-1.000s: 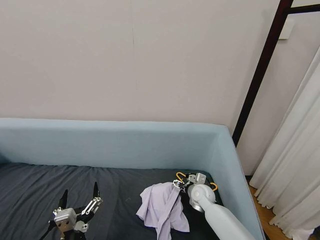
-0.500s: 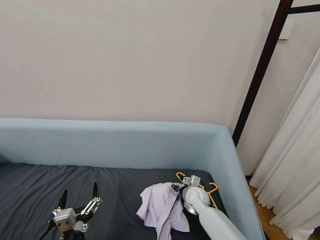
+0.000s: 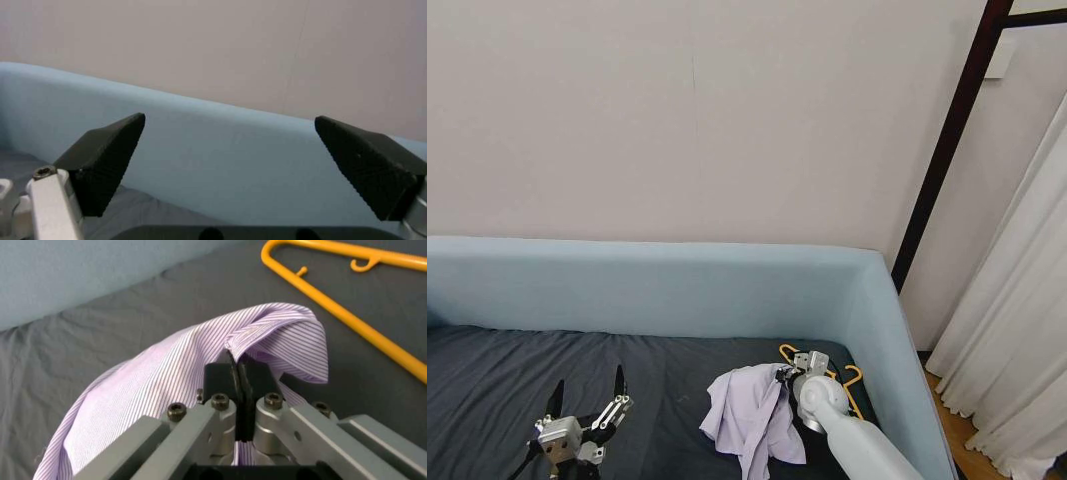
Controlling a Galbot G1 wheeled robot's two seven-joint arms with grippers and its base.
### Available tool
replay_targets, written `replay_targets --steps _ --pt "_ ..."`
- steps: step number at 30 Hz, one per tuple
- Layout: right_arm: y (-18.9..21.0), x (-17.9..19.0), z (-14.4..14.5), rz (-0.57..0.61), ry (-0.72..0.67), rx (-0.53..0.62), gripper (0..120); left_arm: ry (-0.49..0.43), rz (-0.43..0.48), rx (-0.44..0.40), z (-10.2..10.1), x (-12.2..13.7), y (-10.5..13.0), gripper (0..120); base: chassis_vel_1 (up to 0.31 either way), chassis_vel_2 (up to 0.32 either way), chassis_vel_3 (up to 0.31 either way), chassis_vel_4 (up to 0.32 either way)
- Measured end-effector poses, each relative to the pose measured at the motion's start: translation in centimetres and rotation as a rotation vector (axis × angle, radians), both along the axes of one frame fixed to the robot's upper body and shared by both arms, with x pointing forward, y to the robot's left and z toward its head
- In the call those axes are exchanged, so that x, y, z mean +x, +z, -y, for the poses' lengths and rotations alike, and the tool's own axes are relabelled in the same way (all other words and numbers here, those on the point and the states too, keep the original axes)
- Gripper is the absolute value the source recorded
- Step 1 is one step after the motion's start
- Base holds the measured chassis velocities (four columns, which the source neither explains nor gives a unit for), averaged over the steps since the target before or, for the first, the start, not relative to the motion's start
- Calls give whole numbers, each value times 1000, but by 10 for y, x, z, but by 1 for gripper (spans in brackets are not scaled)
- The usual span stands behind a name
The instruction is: Pick up the clothes from the sofa and hang them on the clothes hanger.
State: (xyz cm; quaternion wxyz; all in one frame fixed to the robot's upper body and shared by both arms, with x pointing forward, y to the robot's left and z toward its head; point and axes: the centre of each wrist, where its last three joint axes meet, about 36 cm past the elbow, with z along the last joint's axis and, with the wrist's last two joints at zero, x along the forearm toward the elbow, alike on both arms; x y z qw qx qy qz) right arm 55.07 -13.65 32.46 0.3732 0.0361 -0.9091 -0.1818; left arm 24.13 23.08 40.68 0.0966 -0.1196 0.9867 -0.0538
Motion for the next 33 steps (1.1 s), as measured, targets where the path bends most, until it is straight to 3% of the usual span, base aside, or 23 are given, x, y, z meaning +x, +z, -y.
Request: replay_targets --steps 8,10,11,26,28,32,33 --pt "13 -7 9 114 -14 17 0 -2 1 2 -1 2 -1 100 0 0 0 0" --pt "29 -11 18 208 -9 35 0 -4 3 2 -1 3 -1 100 0 0 0 0" --pt "60 -12 33 327 6 74 0 -5 6 0 -1 4 -1 100 0 0 0 0" --pt "216 -21 61 745 116 291 0 -6 17 -12 -4 9 -1 100 0 0 0 0" --pt "222 -21 61 760 122 297 0 -6 17 -12 -4 9 -1 100 0 0 0 0" --pt "296 -17 84 938 225 306 0 -8 23 -13 -4 11 1 100 0 0 0 0" --pt "296 -17 84 938 225 306 0 -8 23 -13 -4 11 1 100 0 0 0 0"
